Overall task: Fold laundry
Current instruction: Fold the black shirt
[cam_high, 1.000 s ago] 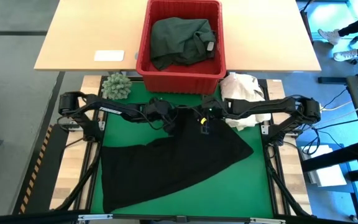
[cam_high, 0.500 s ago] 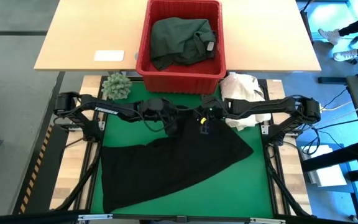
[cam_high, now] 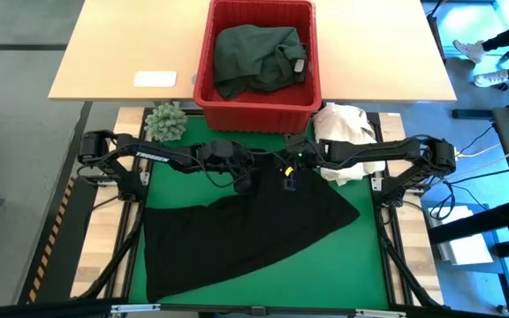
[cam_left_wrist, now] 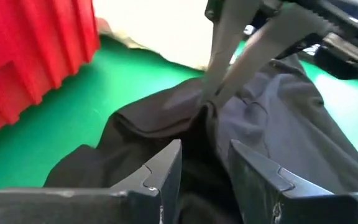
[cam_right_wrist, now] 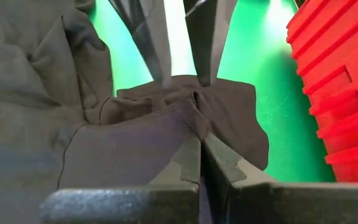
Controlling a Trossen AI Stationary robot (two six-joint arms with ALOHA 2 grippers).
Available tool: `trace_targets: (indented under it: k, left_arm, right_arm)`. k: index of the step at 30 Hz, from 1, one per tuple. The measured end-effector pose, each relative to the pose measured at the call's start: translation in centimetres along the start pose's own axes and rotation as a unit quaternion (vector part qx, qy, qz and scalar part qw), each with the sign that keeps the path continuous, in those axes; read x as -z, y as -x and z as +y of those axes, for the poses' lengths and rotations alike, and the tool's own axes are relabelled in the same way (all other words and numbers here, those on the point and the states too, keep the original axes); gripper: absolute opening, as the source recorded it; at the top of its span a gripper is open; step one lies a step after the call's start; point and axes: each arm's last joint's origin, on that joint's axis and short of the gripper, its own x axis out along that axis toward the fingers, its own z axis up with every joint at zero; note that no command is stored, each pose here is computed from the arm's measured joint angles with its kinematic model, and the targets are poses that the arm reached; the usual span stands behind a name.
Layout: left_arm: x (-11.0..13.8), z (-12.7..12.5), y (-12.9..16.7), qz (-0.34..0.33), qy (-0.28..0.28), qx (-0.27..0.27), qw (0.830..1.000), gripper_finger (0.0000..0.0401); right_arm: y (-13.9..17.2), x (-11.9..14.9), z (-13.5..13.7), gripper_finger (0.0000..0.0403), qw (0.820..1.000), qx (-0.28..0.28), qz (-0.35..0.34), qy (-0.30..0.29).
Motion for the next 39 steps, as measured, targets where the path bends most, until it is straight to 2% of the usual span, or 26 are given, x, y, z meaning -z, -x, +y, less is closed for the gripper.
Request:
trace_targets:
  k: [6, 15, 21, 27, 31, 39]
  left_arm:
    - [0.7, 0.0, -0.9, 0.013, -0.004, 0.016, 1.0, 0.0126]
    - [0.5, 0.3, -0.9, 0.002, -0.001, 0.002, 1.0, 0.0134]
    - [-0.2, 0.5, -0.2, -0.02, 0.024, -0.038, 0.999, 0.0171]
    - [-1.3, -0.1, 1.6, -0.02, 0.009, 0.003, 1.0, 0.0207]
    - [-1.9, -0.1, 2.6, -0.026, 0.015, -0.008, 1.0, 0.025]
    - [-0.1, -0.6, 0.4, -0.009, 0.078, -0.027, 0.997, 0.0327]
  right_arm:
    - [0.0, 0.1, 0.0, 0.0003, 1.0, -0.001, 0.002, 0.0]
    - [0.0, 0.3, 0.0, 0.0003, 1.0, -0.003, 0.012, 0.003]
    - [0.0, 0.4, 0.1, 0.0003, 1.0, -0.005, 0.019, 0.005]
    - [0.0, 0.4, 0.1, 0.0003, 1.0, -0.006, 0.018, 0.007]
    - [0.0, 0.3, 0.1, 0.0003, 1.0, -0.012, 0.013, 0.007]
    - [0.0, -0.1, 0.0, 0.0003, 1.0, -0.007, -0.01, 0.008]
